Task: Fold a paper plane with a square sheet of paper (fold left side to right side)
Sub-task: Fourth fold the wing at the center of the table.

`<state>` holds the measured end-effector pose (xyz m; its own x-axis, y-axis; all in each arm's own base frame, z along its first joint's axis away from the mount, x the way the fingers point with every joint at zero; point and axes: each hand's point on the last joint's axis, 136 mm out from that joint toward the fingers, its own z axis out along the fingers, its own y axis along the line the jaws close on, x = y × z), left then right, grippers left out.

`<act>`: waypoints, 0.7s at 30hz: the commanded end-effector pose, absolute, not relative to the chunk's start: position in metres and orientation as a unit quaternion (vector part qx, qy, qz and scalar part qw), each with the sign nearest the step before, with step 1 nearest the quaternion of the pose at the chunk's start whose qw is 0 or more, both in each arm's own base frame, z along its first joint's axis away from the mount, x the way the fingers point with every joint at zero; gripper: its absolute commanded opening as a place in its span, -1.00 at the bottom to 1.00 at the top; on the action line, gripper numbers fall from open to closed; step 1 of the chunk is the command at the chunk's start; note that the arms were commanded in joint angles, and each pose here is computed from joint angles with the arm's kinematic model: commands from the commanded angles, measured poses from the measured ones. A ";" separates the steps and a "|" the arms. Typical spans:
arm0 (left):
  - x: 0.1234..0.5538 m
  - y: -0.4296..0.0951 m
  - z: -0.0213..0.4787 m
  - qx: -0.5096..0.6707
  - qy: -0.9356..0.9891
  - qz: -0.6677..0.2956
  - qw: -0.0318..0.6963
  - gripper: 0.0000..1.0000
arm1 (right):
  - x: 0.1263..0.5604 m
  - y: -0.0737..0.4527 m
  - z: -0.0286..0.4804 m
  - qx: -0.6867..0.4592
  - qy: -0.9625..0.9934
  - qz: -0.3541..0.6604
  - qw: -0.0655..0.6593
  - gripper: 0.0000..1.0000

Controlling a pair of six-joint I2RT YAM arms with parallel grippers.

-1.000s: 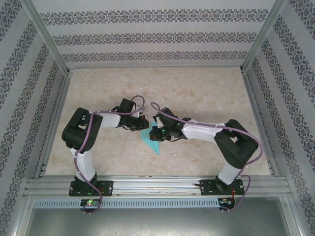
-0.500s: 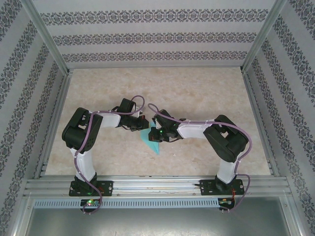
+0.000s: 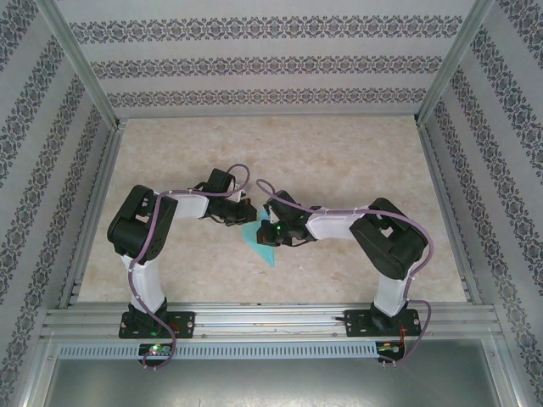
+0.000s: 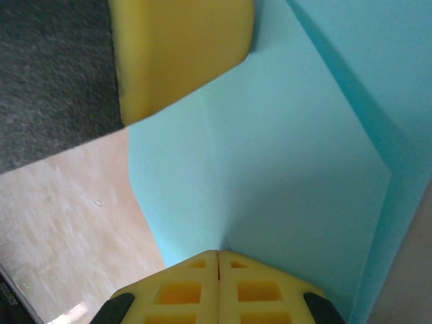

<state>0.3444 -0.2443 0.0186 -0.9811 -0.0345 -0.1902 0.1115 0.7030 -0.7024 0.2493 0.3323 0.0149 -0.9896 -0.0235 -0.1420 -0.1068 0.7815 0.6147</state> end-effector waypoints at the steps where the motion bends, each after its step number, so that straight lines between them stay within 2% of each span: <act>1: 0.331 -0.217 -0.027 -0.009 0.953 -0.296 0.062 -1.00 | 0.205 0.310 -0.009 -0.023 0.958 0.287 -0.009 -1.00; 21: 0.332 -0.215 -0.026 -0.012 0.954 -0.294 0.062 -1.00 | 0.152 0.284 -0.020 -0.017 0.962 0.268 -0.047 -1.00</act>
<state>0.3442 -0.2441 0.0184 -0.9822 -0.0345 -0.1849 0.1073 0.7047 -0.7013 0.2073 0.3178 0.0139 -0.9926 -0.0205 -0.1199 -0.0918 0.7724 0.6284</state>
